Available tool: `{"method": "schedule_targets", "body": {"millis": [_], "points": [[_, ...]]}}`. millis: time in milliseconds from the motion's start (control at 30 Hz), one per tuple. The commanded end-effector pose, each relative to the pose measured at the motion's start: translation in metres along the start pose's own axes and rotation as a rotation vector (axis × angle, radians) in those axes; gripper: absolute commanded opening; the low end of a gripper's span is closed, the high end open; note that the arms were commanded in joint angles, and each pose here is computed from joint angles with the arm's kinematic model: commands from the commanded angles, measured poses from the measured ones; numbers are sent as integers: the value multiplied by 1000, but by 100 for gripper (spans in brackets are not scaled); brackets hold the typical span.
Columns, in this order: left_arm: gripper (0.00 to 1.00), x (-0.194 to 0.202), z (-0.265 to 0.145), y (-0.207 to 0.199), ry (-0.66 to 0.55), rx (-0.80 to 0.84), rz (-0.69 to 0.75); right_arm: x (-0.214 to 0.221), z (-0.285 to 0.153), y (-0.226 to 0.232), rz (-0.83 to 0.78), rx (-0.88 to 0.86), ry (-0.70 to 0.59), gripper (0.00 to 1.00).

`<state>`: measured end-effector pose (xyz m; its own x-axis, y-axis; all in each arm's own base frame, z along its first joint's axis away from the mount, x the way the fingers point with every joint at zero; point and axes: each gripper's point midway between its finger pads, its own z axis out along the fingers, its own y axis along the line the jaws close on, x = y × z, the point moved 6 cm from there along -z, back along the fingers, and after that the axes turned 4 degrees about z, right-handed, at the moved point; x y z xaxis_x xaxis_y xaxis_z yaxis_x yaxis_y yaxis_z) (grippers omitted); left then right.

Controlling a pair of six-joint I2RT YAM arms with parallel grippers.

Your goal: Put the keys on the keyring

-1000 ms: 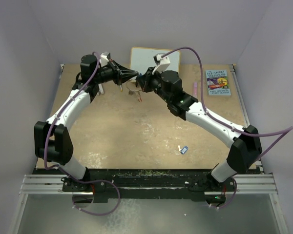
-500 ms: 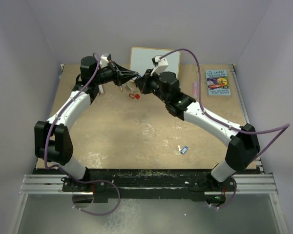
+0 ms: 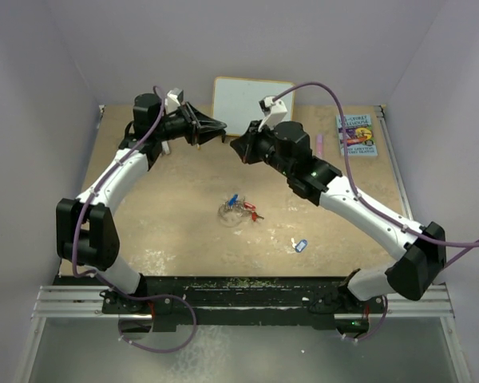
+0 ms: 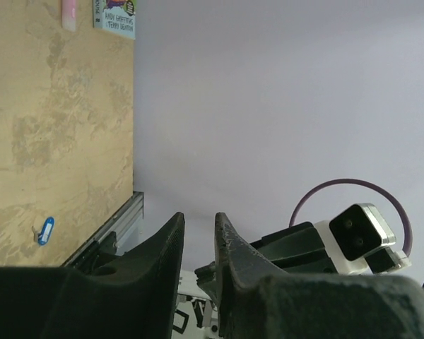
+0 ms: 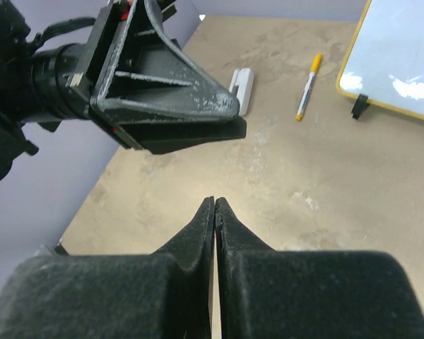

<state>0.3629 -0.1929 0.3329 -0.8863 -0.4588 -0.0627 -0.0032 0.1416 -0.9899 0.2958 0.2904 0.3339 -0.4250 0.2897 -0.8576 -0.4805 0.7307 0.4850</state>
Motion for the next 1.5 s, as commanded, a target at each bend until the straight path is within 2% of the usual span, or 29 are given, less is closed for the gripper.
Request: {"method": "schedule_targets", "body": {"millis": [0,133,233,267,300,367,433,567,633,667,700,733,800,833,933,1067,1233,1367,1467], "points": [[28,-4,5,5,15,-14,115,17,-12,-4,30,15,116,0],[28,-12,13,31,20,-68,135,39,-13,-20,59,81,202,0],[29,-19,16,46,13,-132,254,48,-23,-39,87,208,231,0],[29,-23,16,50,7,-172,333,54,-30,-48,101,267,260,0],[29,-27,15,51,13,-216,408,60,-37,-58,114,322,291,10],[29,-28,14,59,48,-289,540,75,-51,-74,134,428,352,37],[30,-25,13,67,105,-379,739,92,-68,-86,178,528,403,41],[34,27,27,73,253,-545,1202,114,-95,-98,266,597,400,42],[37,52,29,83,293,-583,1343,128,-110,-108,298,663,412,51],[44,63,29,88,320,-573,1396,132,-117,-112,310,696,418,53],[53,72,28,95,340,-580,1440,137,-123,-116,326,734,426,53],[55,79,27,103,357,-589,1476,141,-129,-119,338,766,434,54],[85,90,23,118,412,-586,1523,147,-135,-123,348,786,438,53],[87,96,22,125,436,-574,1557,148,-134,-122,348,766,435,53],[88,120,18,141,544,-510,1679,155,-143,-124,392,783,437,48],[88,142,21,163,678,-469,1743,156,-168,-126,478,852,408,44],[88,116,20,159,567,-636,1810,159,-174,-128,499,866,395,43],[87,79,-1,154,507,-723,1847,163,-169,-132,467,908,428,42],[85,43,-19,156,489,-730,2005,170,-159,-134,435,925,484,40]]}}
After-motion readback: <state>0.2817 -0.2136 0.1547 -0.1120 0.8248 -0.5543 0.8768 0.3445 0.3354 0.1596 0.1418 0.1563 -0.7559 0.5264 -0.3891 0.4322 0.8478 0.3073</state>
